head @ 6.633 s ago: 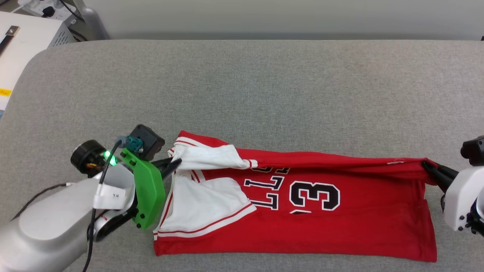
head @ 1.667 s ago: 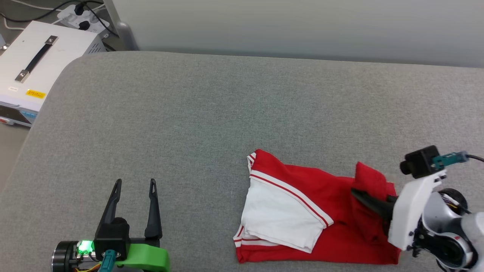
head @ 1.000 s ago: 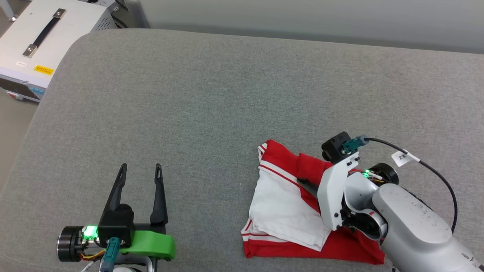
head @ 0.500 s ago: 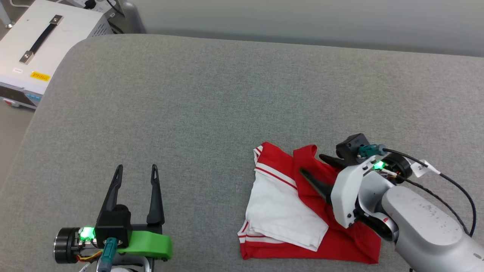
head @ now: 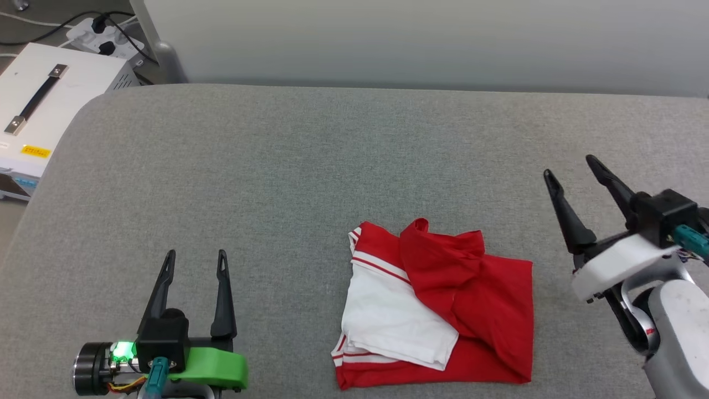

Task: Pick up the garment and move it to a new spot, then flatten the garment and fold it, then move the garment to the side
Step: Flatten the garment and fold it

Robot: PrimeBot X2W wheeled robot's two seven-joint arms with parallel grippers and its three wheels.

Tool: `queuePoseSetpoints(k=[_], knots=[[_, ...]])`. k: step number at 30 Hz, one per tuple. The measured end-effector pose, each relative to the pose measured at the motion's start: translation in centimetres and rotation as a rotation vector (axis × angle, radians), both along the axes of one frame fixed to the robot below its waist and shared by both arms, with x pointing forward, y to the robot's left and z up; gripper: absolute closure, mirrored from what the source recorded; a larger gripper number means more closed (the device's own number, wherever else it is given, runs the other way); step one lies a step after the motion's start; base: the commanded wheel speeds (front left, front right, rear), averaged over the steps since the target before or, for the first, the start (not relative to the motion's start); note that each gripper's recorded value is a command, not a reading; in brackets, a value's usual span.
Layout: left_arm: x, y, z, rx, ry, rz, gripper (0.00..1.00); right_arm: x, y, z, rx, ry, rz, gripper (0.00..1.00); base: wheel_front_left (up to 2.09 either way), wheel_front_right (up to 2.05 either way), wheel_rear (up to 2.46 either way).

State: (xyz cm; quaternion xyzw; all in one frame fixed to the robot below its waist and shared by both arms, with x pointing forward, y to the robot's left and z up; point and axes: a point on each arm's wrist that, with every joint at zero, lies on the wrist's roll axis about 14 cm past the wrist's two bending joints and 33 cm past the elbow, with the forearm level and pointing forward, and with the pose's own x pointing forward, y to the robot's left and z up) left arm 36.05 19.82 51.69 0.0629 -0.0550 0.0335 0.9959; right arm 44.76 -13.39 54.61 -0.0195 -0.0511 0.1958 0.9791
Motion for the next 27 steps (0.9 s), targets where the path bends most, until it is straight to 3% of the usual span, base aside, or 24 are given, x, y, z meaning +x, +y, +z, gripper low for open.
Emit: queuePoseSetpoints(k=[9, 18, 27], knots=[[-0.2, -0.8, 1.1, -0.001, -0.034, -0.028, 0.0, -3.5, -3.0, 1.6, 0.012, -0.14, -0.193, 0.0, 0.0, 0.0, 0.0], [-1.2, -1.2, 0.9, -0.004, -0.028, -0.046, 0.0, -7.5, -2.3, -0.8, 0.085, -0.062, -0.227, 0.0, 0.0, 0.0, 0.0], [-2.0, -1.0, 0.3, -0.011, -0.007, -0.043, 0.0, -9.1, -3.2, -1.8, 0.108, -0.029, -0.27, 0.0, 0.0, 0.0, 0.0]])
